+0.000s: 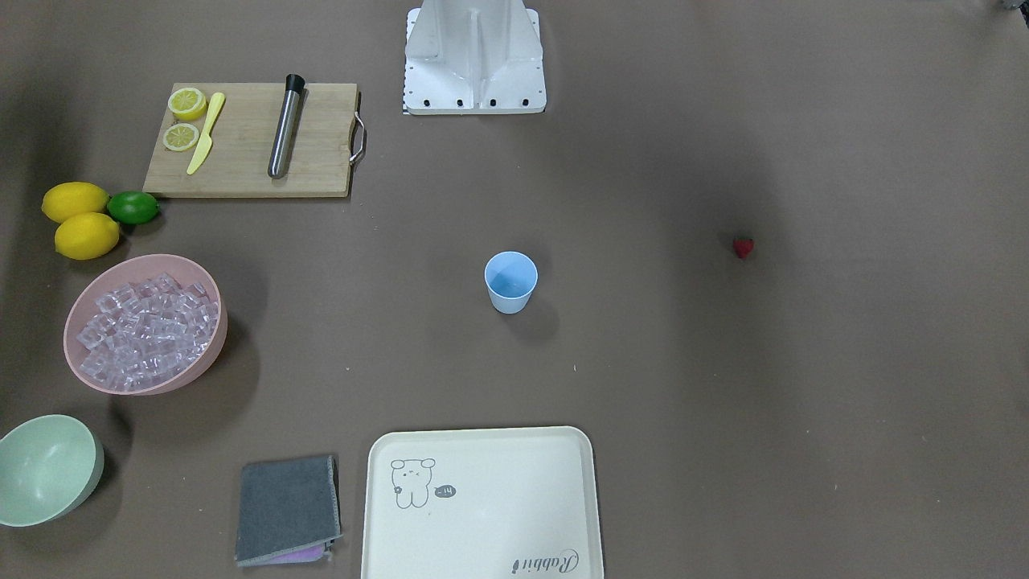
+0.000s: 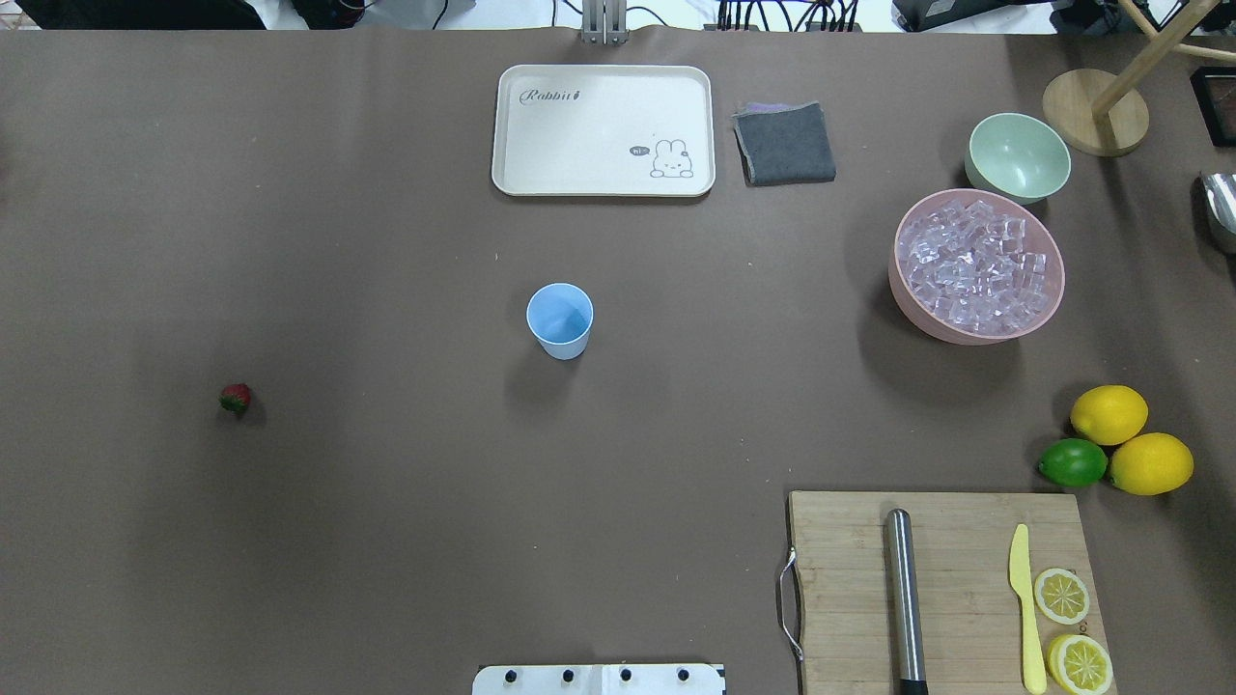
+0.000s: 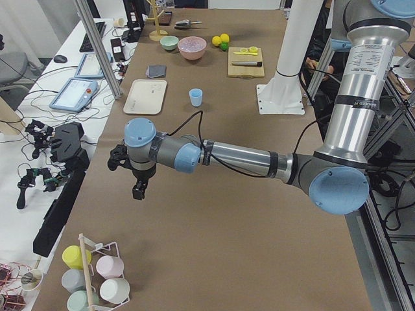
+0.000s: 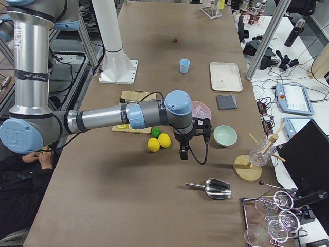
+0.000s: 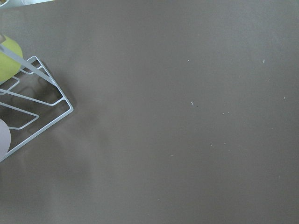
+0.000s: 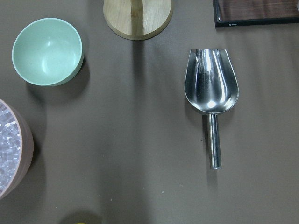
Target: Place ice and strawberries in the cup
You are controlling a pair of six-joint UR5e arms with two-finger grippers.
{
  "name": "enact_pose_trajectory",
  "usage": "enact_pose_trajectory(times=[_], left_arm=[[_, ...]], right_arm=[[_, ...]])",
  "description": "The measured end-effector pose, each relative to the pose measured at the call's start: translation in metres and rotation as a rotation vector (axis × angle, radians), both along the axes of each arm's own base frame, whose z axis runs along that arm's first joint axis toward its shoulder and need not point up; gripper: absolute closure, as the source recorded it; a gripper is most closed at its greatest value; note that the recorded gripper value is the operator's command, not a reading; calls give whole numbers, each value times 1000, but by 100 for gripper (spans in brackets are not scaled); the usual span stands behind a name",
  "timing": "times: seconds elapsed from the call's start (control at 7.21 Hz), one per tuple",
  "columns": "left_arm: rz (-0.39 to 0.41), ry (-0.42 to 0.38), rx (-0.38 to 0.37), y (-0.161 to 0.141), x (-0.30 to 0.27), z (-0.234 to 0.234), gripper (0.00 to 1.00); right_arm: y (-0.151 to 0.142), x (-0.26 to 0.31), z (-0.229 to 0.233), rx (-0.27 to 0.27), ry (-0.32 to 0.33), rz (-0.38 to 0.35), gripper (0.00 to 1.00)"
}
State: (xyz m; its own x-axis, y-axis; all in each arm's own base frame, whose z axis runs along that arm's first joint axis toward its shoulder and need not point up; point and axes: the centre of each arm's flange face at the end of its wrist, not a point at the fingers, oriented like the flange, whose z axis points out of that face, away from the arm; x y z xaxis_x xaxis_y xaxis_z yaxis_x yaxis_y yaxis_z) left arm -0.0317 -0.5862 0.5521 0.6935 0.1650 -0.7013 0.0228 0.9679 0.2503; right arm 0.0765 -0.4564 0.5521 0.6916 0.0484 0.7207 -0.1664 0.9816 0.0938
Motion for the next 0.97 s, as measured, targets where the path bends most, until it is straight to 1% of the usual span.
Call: enact_pose_trajectory(times=[0.97], left_arm=[[-2, -2, -7, 4, -1, 4, 2]], right_arm=[[0, 0, 0, -1, 1, 1, 0]])
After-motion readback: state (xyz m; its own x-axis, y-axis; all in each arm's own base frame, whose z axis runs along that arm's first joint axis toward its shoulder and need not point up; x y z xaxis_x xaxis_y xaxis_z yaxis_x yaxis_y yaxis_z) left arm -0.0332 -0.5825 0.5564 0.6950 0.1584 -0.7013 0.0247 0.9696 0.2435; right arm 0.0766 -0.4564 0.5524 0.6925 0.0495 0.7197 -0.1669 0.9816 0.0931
